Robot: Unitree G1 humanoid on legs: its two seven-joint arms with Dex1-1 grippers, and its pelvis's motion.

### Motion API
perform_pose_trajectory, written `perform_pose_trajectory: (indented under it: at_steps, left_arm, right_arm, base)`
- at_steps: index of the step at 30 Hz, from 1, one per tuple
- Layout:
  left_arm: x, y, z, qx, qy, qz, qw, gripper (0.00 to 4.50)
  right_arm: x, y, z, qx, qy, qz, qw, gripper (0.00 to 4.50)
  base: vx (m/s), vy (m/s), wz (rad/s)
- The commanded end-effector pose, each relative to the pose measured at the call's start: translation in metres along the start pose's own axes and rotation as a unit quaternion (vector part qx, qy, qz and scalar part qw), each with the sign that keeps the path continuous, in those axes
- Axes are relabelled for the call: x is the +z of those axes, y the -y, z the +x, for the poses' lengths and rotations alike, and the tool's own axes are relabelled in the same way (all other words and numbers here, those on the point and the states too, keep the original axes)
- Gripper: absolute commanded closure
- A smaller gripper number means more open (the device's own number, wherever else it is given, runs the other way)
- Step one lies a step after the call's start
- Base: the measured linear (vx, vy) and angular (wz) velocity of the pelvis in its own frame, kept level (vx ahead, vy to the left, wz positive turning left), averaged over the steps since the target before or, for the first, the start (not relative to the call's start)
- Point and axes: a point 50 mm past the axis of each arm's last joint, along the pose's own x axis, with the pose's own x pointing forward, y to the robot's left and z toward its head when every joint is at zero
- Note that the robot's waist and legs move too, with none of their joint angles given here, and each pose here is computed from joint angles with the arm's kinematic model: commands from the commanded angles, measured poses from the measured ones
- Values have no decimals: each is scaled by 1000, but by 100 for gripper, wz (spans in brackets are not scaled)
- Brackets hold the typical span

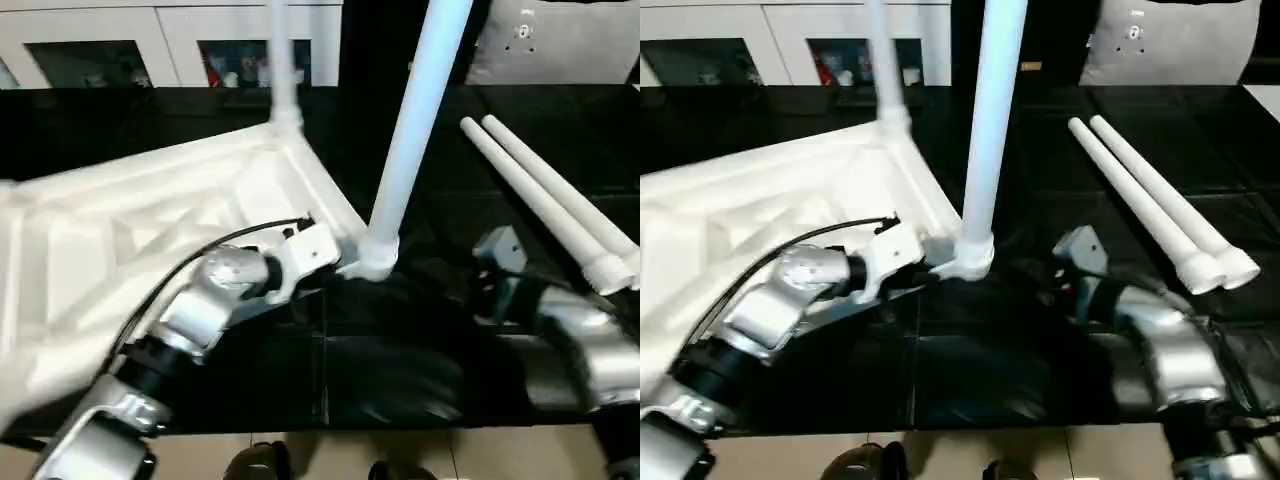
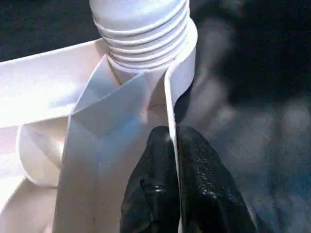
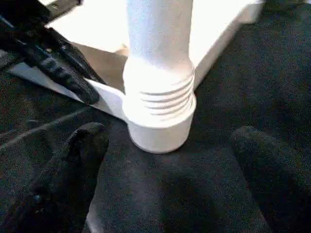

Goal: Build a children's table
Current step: Insert table leg to table base

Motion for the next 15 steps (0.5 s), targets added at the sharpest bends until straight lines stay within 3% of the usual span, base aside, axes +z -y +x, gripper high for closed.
perform_pose_trajectory:
  at_steps: [1,2,10,15]
  left_arm:
    - [-7,19,4,-92,-22,44,995,450]
    - [-9,25,-1,-138,-27,72,987,450]
    - [-9,28,-4,-182,-37,113,976,450]
    - [-7,29,-3,-190,-32,123,974,450]
  right_arm:
    - [8,-4,2,50,-9,-19,999,3]
    - [13,-7,3,89,-25,-34,995,3]
    - [14,-15,19,142,-38,-55,988,3]
    - [10,-19,25,158,-42,-47,985,42]
  base:
    - [0,0,0]
    - [0,0,0]
    - [0,0,0]
    - [0,0,0]
